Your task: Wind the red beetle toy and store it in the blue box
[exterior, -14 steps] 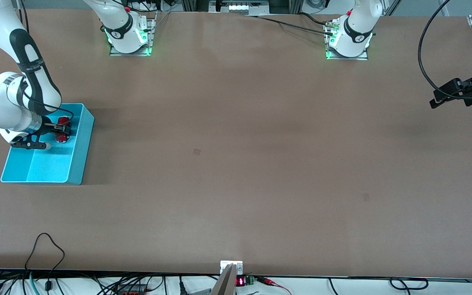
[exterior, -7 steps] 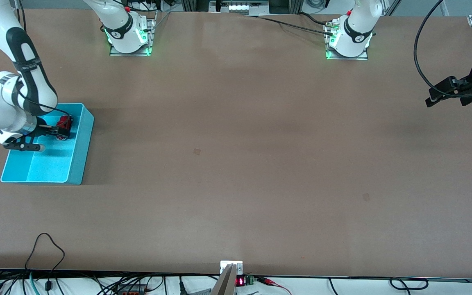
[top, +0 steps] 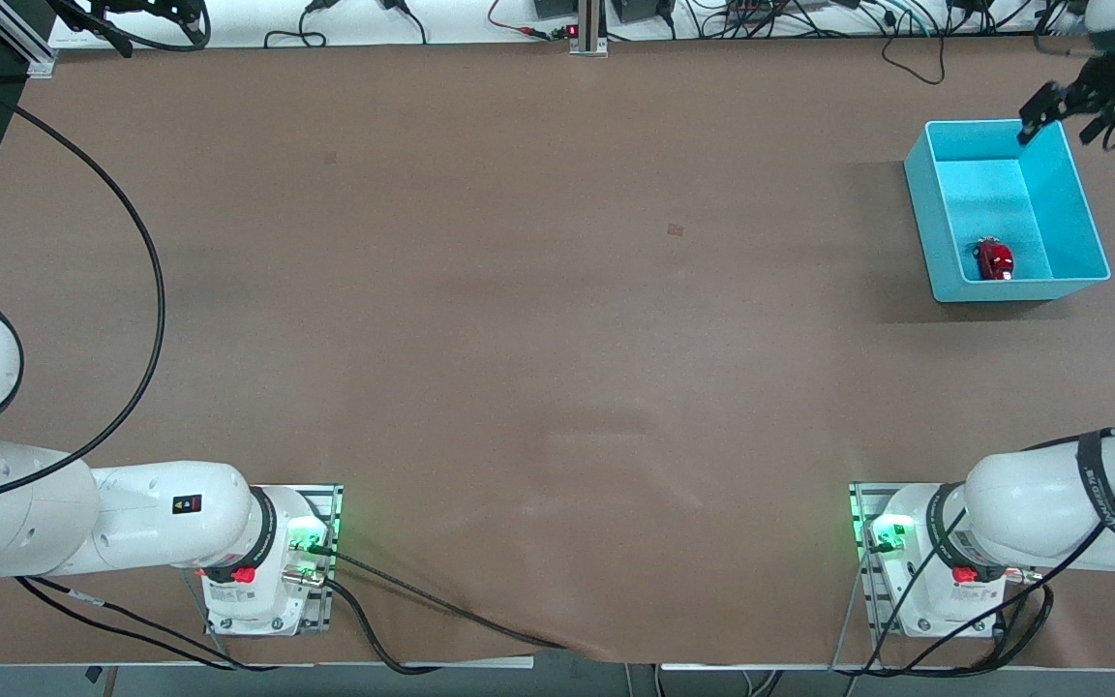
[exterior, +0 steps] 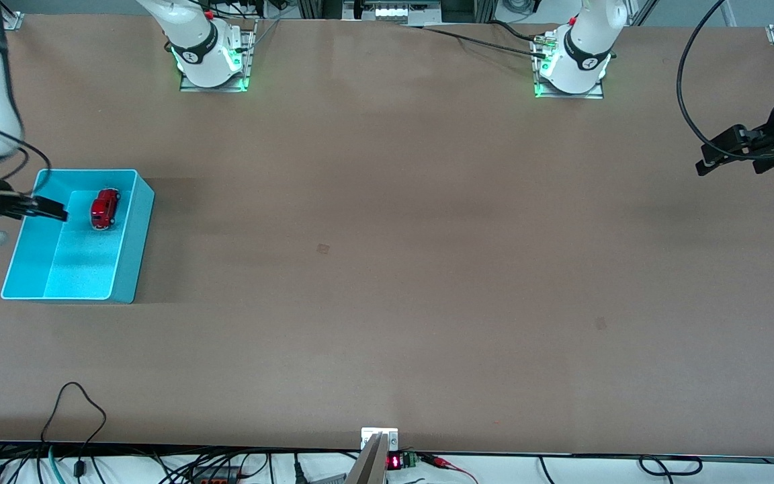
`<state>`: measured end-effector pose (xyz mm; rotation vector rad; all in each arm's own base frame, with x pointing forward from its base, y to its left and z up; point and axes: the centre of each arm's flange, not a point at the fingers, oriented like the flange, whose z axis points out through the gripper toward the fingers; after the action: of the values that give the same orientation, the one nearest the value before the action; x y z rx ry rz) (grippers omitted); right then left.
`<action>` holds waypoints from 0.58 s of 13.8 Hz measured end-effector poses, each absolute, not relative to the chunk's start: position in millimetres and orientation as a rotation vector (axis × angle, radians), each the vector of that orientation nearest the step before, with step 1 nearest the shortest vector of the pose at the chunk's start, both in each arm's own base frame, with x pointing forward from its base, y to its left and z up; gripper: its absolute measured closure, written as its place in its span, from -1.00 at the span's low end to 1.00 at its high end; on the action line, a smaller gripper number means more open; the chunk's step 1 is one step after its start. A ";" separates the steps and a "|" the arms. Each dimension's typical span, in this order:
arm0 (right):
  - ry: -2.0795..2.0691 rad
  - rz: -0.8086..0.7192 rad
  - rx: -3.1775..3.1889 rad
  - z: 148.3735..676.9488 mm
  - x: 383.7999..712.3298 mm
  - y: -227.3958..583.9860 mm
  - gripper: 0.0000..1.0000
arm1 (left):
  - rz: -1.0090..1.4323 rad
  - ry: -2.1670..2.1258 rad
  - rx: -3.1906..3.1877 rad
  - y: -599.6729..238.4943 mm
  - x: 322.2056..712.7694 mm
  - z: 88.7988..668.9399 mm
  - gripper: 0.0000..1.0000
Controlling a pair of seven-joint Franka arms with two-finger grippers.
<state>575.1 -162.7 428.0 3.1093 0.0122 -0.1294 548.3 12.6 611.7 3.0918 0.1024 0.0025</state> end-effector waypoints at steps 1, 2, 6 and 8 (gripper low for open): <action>0.054 -0.129 3.107 456.9 579.0 -148.3 -1.00 | 0.002 0.095 3.092 10.1 548.4 611.7 -1.00; 0.089 -0.133 3.108 482.5 582.6 -131.7 -1.00 | 0.002 0.091 3.092 8.7 548.4 611.7 -1.00; 0.016 -0.141 3.112 563.6 583.4 -53.0 -1.00 | 0.002 0.097 3.092 10.7 548.3 611.7 -1.00; 0.023 -0.133 3.106 591.6 573.1 -10.6 -1.00 | 0.009 0.098 3.092 11.0 548.8 612.1 -1.00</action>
<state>573.1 -10.6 591.6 3.1061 0.0225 -0.1328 548.8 11.0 612.1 3.0917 0.0976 0.0093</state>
